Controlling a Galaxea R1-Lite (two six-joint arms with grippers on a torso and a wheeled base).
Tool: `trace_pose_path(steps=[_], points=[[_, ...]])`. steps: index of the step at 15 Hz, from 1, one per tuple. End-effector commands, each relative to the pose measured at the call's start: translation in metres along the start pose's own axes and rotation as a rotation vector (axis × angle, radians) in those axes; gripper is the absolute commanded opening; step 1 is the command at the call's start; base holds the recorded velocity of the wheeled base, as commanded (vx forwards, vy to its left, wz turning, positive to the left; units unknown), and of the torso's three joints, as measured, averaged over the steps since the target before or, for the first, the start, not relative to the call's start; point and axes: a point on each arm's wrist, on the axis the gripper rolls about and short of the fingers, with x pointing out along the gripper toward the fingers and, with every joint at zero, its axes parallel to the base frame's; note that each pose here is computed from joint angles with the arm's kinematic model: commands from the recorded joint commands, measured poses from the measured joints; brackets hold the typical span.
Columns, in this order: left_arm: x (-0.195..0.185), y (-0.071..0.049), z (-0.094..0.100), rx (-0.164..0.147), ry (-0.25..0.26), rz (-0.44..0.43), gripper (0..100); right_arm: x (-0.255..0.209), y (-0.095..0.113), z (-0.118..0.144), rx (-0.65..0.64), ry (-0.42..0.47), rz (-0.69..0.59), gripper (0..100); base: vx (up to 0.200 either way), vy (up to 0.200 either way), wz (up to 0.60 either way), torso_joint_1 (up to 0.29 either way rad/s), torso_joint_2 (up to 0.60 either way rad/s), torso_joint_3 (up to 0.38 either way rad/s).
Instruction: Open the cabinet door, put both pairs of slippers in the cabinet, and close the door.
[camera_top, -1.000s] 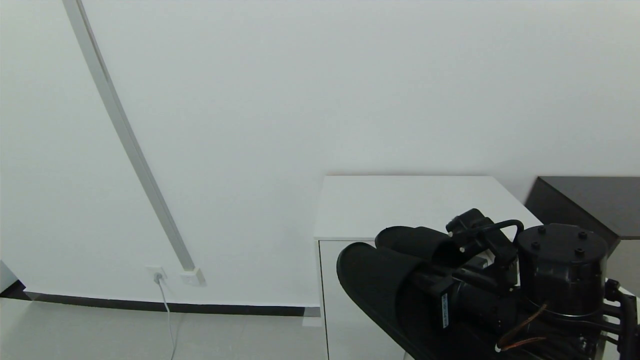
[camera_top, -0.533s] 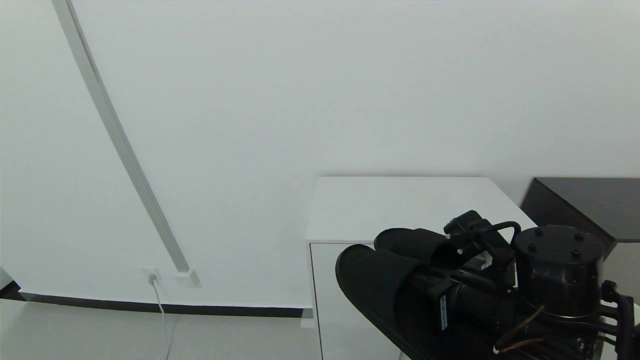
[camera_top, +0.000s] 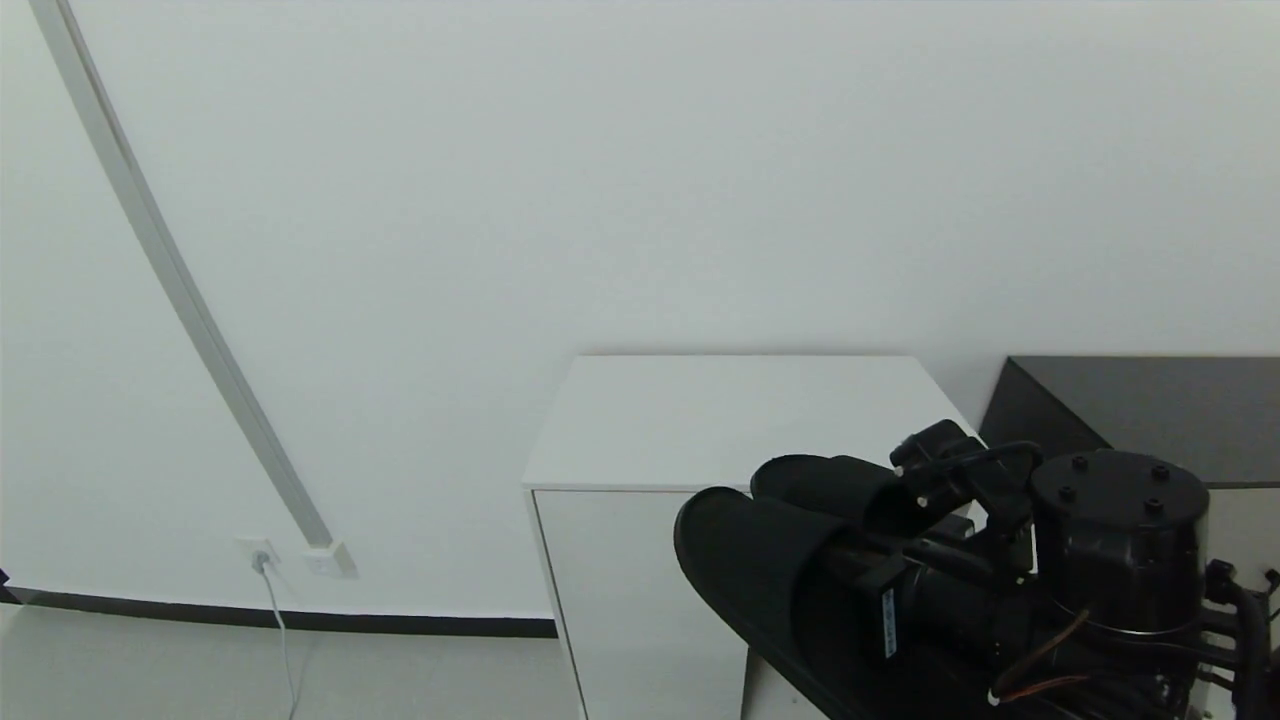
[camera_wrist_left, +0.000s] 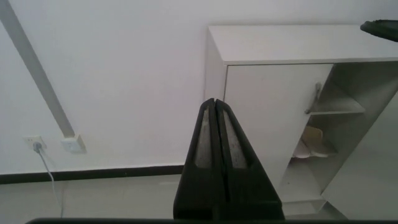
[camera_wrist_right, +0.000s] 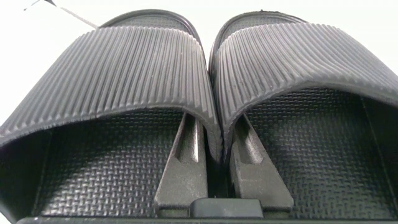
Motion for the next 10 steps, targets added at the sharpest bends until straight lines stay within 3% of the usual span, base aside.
trace_pose_path(steps=[1,8,10], points=[[0.0001,0.0,0.0,0.0,0.002,0.0,0,0.0008,-0.0002,-0.0014,-0.001,0.006,-0.001,0,0.0,-0.2,0.0,0.007,0.0,0.002],[0.0001,0.0,0.0,-0.002,0.002,0.0,0,-0.0001,-0.0006,-0.0032,-0.002,0.012,-0.002,0,0.0,-0.2,0.0,0.001,0.0,0.001],[0.0001,0.0,0.0,-0.002,0.002,0.0,0,0.0001,-0.0007,-0.0039,-0.001,0.015,-0.003,0,0.0,0.0,0.0,0.0,0.0,0.0]])
